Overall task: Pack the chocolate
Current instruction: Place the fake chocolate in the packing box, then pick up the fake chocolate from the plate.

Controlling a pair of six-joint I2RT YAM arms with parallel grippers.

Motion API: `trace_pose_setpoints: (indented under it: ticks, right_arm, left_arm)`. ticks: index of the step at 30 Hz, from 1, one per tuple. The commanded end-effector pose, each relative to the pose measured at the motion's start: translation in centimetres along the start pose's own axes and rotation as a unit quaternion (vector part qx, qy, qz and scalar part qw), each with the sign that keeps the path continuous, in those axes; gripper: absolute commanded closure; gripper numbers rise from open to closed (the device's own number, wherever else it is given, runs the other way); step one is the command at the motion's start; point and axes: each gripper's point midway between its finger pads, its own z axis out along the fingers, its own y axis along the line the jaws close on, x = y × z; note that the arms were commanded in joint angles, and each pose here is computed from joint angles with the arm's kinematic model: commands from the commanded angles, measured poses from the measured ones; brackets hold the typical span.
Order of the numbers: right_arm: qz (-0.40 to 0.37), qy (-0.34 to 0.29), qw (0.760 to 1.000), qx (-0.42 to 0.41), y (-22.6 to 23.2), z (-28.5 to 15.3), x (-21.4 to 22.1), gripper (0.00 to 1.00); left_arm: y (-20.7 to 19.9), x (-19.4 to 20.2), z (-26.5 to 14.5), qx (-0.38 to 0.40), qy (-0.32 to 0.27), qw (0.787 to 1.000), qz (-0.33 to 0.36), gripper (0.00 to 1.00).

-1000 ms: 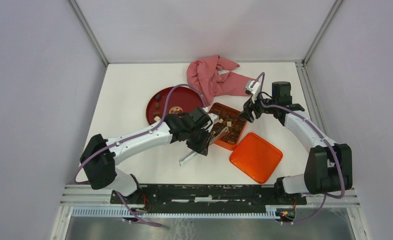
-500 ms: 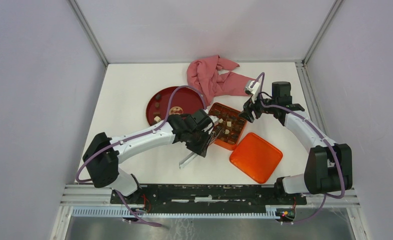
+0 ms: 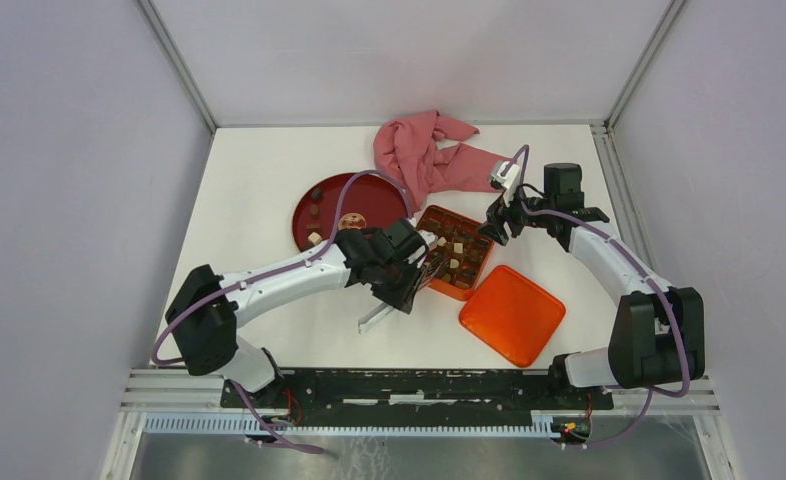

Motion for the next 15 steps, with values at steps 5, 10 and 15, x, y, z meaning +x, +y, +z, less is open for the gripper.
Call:
trace_pose_setpoints:
  ticks: [5,10,15]
  right_arm:
    - [-0.019,-0.016,1.0,0.0,-0.5,0.0,-1.7,0.32]
    - [-0.019,-0.017,1.0,0.0,-0.5,-0.1,-1.7,0.31]
    - [-0.02,-0.017,1.0,0.0,-0.5,-0.1,-1.7,0.31]
  left_arm:
    - [-0.9,-2.0,-1.5,0.008,-0.039,0.999,0.0,0.6]
    - [-1.2,-2.5,-2.1,0.012,-0.052,0.999,-0.002,0.61]
    - [-1.7,-3.3,-3.1,0.023,-0.079,0.997,-0.008,0.62]
